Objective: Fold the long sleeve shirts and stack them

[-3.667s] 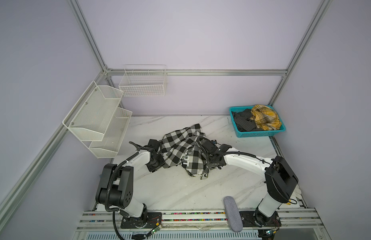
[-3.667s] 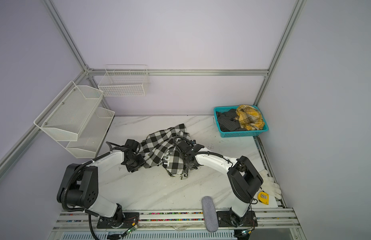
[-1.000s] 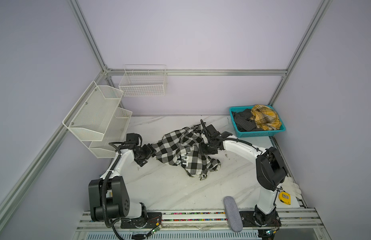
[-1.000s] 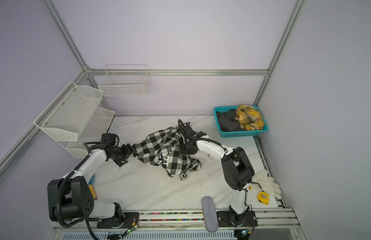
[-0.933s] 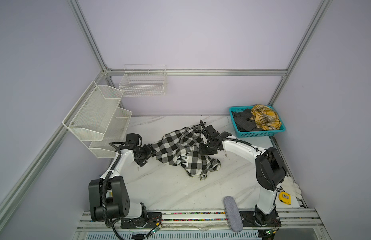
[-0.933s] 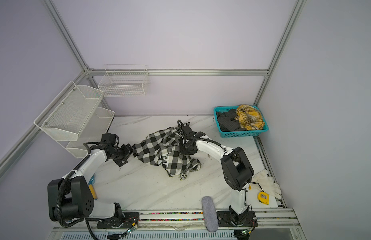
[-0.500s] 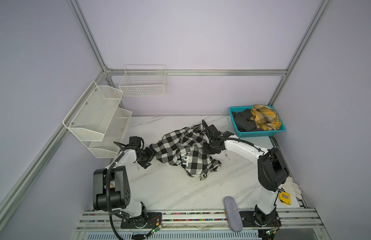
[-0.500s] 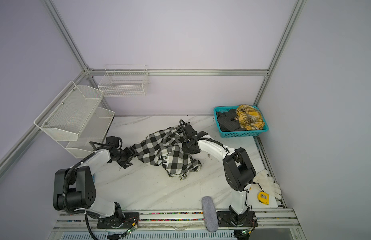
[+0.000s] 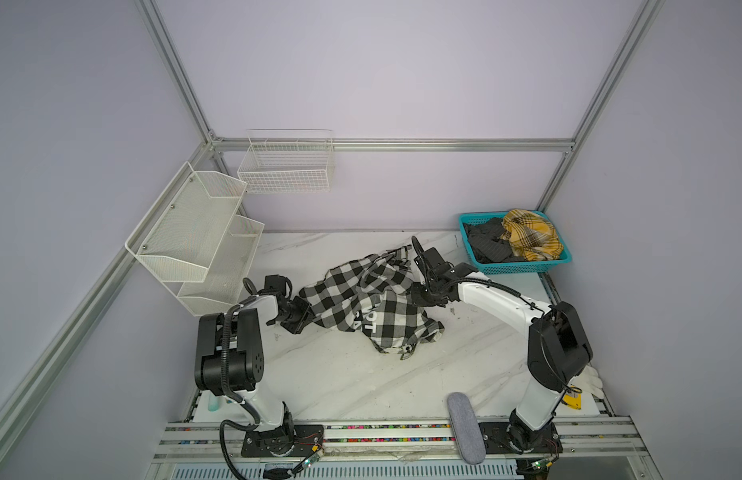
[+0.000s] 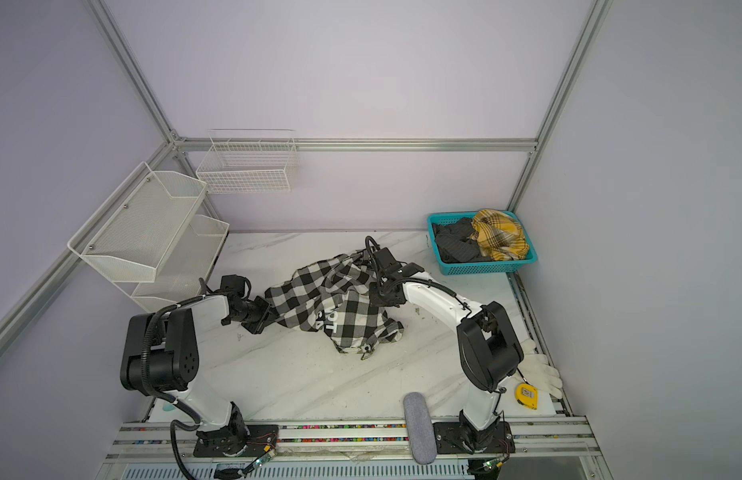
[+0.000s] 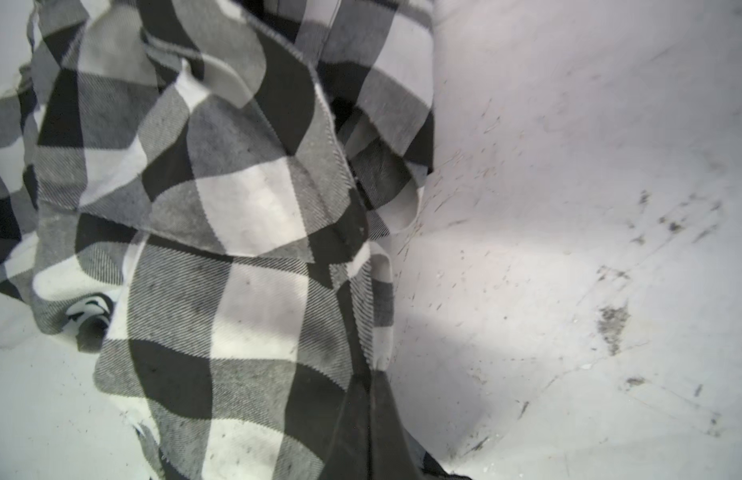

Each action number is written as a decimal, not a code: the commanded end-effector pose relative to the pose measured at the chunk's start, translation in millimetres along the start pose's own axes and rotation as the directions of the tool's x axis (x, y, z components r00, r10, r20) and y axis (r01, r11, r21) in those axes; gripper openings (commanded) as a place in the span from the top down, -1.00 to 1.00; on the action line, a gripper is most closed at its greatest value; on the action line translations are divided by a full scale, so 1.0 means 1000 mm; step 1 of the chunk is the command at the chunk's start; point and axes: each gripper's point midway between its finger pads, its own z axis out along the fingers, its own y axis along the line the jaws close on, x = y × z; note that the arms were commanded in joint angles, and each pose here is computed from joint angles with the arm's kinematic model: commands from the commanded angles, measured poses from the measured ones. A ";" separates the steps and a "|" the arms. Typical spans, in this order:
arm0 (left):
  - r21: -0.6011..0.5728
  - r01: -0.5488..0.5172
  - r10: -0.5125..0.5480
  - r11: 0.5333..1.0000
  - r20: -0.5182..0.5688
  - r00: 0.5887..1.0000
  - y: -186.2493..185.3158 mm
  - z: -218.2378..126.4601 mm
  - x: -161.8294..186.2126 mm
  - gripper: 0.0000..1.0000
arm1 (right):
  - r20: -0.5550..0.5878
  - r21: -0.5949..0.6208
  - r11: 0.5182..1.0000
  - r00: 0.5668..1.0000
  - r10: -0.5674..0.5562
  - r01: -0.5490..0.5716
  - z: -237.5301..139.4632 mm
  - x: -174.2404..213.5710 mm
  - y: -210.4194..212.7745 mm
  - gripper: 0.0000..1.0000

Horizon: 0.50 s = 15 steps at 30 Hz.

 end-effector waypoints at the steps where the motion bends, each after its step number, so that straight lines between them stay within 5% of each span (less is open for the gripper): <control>1: 0.167 -0.096 0.072 0.981 0.141 0.987 -0.090 -0.059 -0.036 1.00 | 0.206 0.023 0.999 0.978 0.043 -0.048 -0.054 -0.064 -0.018 1.00; 5: 0.213 -0.232 0.148 0.949 0.348 0.926 -0.156 -0.160 -0.051 1.00 | 0.410 0.031 0.995 0.909 0.073 -0.094 -0.122 -0.135 -0.041 1.00; 10: 0.236 -0.347 0.160 0.908 0.570 0.806 -0.202 -0.282 -0.046 1.00 | 0.664 0.056 0.996 0.747 0.016 -0.071 -0.225 -0.201 -0.041 1.00; 12: 0.236 -0.364 0.166 0.901 0.588 0.791 -0.207 -0.303 -0.040 1.00 | 0.713 0.028 0.998 0.701 0.013 -0.047 -0.251 -0.210 -0.034 1.00; 15: 0.225 -0.365 0.202 0.903 0.529 0.825 -0.199 -0.289 -0.029 1.00 | 0.716 -0.030 1.000 0.697 0.026 -0.006 -0.255 -0.200 -0.026 1.00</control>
